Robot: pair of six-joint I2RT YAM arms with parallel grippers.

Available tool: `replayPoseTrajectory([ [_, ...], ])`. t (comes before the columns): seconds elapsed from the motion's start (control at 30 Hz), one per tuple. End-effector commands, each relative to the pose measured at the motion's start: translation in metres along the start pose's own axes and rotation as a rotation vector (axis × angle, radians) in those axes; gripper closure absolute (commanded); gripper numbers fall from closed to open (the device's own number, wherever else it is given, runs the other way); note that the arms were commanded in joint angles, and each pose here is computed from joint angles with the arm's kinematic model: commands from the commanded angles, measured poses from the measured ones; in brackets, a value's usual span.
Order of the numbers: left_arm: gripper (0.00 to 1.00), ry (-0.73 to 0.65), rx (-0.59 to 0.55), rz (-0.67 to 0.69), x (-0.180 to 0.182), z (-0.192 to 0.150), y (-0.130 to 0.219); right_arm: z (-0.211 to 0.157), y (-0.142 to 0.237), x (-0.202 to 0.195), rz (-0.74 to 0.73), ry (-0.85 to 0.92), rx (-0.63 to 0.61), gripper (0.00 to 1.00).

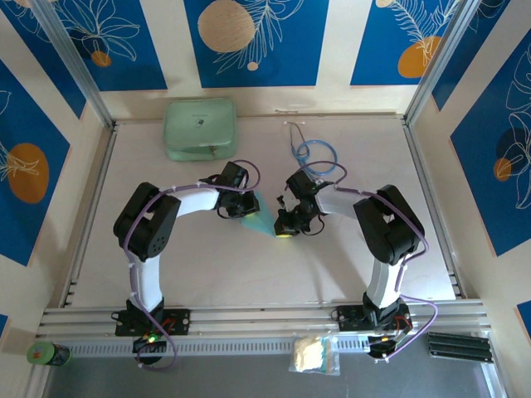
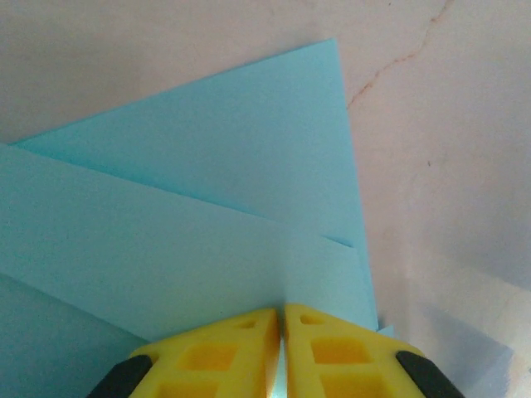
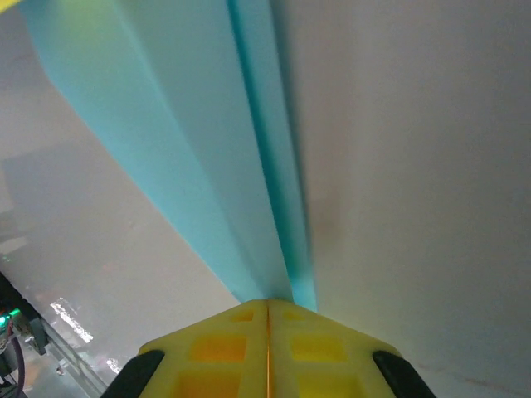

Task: Fold a paper plane with a square sheet of paper (pick it up from the middle)

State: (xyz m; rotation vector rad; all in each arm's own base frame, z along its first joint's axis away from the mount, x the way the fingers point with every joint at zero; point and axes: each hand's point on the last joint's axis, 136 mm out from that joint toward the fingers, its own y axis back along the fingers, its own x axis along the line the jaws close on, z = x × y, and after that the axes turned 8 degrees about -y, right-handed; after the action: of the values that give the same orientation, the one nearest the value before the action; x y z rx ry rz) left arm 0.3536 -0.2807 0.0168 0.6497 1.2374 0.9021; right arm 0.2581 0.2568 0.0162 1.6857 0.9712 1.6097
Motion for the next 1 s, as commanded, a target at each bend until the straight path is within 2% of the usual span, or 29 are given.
replayPoseTrajectory([
  [0.0, 0.85, 0.048, 0.111, 0.181, 0.053, -0.037, -0.020, -0.012, -0.008, -0.013, -0.041, -0.036, 0.055, 0.91],
  [0.33, 0.85, 0.046, 0.111, 0.173, 0.050, -0.036, -0.018, -0.023, -0.011, -0.036, -0.135, -0.061, 0.084, 0.92],
  [0.47, 0.82, 0.014, 0.070, 0.081, 0.021, -0.019, -0.005, -0.008, 0.006, -0.008, -0.057, -0.009, 0.008, 0.92],
  [0.57, 0.76, -0.026, -0.010, -0.037, -0.019, 0.008, 0.022, 0.008, 0.031, 0.028, 0.061, 0.053, -0.095, 0.90],
  [0.67, 0.64, -0.043, -0.106, -0.105, -0.044, 0.031, 0.056, 0.021, 0.046, 0.041, 0.091, 0.073, -0.172, 0.80],
  [0.83, 0.48, 0.045, -0.234, -0.094, -0.028, 0.043, 0.092, 0.037, 0.043, 0.035, 0.078, 0.056, -0.207, 0.65],
  [0.97, 0.40, 0.143, -0.309, -0.067, 0.002, 0.039, 0.107, 0.044, 0.034, 0.040, 0.093, 0.080, -0.184, 0.59],
])
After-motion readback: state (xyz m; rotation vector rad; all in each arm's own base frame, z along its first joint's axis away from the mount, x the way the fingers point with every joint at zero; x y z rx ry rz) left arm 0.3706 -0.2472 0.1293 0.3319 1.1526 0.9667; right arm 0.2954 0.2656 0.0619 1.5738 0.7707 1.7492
